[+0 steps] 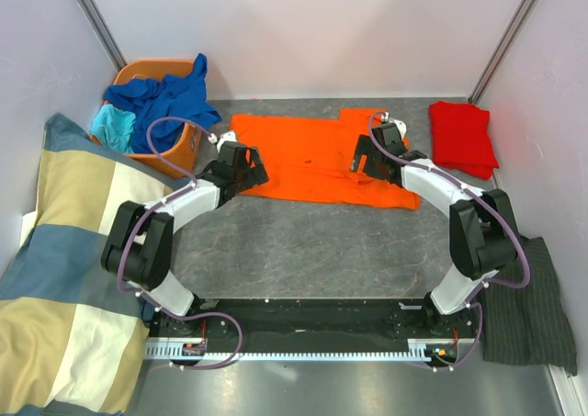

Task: Fold and stack the t-shirts
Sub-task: Fold the flattened tshirt in 1/3 of the way

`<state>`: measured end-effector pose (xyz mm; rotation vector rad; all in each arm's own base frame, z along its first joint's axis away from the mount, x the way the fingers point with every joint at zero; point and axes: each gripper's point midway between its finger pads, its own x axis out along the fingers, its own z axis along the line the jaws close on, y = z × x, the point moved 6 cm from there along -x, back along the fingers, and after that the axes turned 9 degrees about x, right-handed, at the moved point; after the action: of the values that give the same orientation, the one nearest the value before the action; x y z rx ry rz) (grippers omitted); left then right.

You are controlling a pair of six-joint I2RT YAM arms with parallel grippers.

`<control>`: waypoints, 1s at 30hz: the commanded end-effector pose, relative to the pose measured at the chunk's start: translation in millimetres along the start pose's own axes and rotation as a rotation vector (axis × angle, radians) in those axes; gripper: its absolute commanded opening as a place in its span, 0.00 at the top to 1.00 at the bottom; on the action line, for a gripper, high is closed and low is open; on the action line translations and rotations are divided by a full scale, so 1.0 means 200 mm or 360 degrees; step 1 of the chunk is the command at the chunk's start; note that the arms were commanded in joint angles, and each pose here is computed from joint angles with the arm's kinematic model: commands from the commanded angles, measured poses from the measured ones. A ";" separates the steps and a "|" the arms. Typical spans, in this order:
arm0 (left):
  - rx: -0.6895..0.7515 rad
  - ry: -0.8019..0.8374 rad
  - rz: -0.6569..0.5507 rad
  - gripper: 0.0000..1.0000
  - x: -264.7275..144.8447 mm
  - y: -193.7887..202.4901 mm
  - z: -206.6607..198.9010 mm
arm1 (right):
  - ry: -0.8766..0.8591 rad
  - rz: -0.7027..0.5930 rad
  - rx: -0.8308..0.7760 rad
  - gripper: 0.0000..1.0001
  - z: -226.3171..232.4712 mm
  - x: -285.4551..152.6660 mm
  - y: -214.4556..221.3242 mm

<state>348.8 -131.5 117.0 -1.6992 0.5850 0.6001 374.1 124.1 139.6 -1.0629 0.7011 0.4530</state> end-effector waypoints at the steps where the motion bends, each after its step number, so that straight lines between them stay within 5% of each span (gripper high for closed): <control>1: -0.0043 0.0076 -0.0077 0.00 0.09 -0.08 -0.11 | -0.0058 0.0082 -0.0023 0.02 0.02 0.10 0.08; 30: 0.0004 -0.0120 0.0101 0.00 0.19 0.17 0.02 | -0.0174 0.0265 0.0010 0.02 0.10 0.26 0.16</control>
<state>360.9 -141.1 74.6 -1.6514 0.6086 0.6520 378.9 147.3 81.1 -0.9873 0.7465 0.6496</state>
